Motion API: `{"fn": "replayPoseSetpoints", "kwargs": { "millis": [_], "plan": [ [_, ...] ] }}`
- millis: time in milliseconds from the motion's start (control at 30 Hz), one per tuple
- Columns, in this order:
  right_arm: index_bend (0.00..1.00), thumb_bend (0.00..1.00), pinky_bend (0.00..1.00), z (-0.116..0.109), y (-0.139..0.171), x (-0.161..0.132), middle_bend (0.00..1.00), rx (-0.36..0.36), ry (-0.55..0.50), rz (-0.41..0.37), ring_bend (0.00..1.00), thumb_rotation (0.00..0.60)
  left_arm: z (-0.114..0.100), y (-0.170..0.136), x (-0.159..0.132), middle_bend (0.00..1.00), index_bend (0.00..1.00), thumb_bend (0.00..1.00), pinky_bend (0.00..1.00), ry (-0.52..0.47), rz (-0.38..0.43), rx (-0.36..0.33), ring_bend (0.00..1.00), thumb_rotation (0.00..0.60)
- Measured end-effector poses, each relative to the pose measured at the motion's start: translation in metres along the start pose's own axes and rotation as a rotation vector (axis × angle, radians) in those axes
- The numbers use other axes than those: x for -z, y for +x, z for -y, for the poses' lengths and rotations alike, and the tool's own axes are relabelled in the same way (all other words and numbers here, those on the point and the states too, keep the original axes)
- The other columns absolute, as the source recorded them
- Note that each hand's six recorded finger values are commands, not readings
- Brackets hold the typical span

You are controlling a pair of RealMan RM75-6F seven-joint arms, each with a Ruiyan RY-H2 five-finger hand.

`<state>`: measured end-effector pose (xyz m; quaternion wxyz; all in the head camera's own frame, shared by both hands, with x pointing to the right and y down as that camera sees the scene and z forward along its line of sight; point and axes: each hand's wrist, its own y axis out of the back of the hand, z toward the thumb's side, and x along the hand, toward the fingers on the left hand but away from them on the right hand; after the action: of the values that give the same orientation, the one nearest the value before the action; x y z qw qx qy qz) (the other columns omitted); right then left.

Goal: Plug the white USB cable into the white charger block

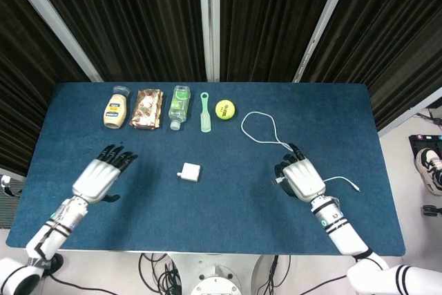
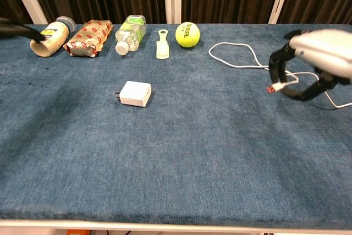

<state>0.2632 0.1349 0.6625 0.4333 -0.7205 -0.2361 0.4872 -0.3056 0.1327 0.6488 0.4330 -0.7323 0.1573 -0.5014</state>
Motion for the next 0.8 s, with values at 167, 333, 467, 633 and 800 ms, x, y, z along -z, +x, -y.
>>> {"fn": "replayPoseSetpoints", "kwargs": {
  "millis": [167, 333, 467, 633, 800],
  "plan": [
    [0.6, 0.39, 0.02, -0.029, 0.004, 0.009, 0.5, 0.054, 0.023, 0.024, 0.26, 0.6, 0.006, 0.054, -0.046, 0.12, 0.15, 0.07, 0.0, -0.007, 0.132, 0.085, 0.03, 0.6],
    [0.61, 0.39, 0.02, -0.05, 0.015, 0.025, 0.5, 0.095, 0.03, 0.076, 0.26, 0.6, 0.01, 0.097, -0.074, 0.12, 0.16, 0.13, 0.0, -0.01, 0.178, 0.118, 0.03, 0.6],
    [0.61, 0.39, 0.02, -0.051, 0.021, 0.034, 0.5, 0.096, 0.021, 0.103, 0.26, 0.6, 0.009, 0.117, -0.082, 0.12, 0.16, 0.15, 0.0, -0.01, 0.186, 0.122, 0.03, 0.6],
    [0.61, 0.39, 0.02, -0.049, 0.024, 0.039, 0.5, 0.088, 0.013, 0.115, 0.26, 0.6, 0.009, 0.132, -0.089, 0.15, 0.2, 0.18, 0.0, 0.002, 0.198, 0.138, 0.05, 0.6],
    [0.61, 0.39, 0.02, -0.045, 0.024, 0.043, 0.5, 0.082, 0.008, 0.121, 0.26, 0.6, 0.011, 0.138, -0.093, 0.18, 0.22, 0.23, 0.0, 0.009, 0.205, 0.144, 0.06, 0.6]
  ]
}}
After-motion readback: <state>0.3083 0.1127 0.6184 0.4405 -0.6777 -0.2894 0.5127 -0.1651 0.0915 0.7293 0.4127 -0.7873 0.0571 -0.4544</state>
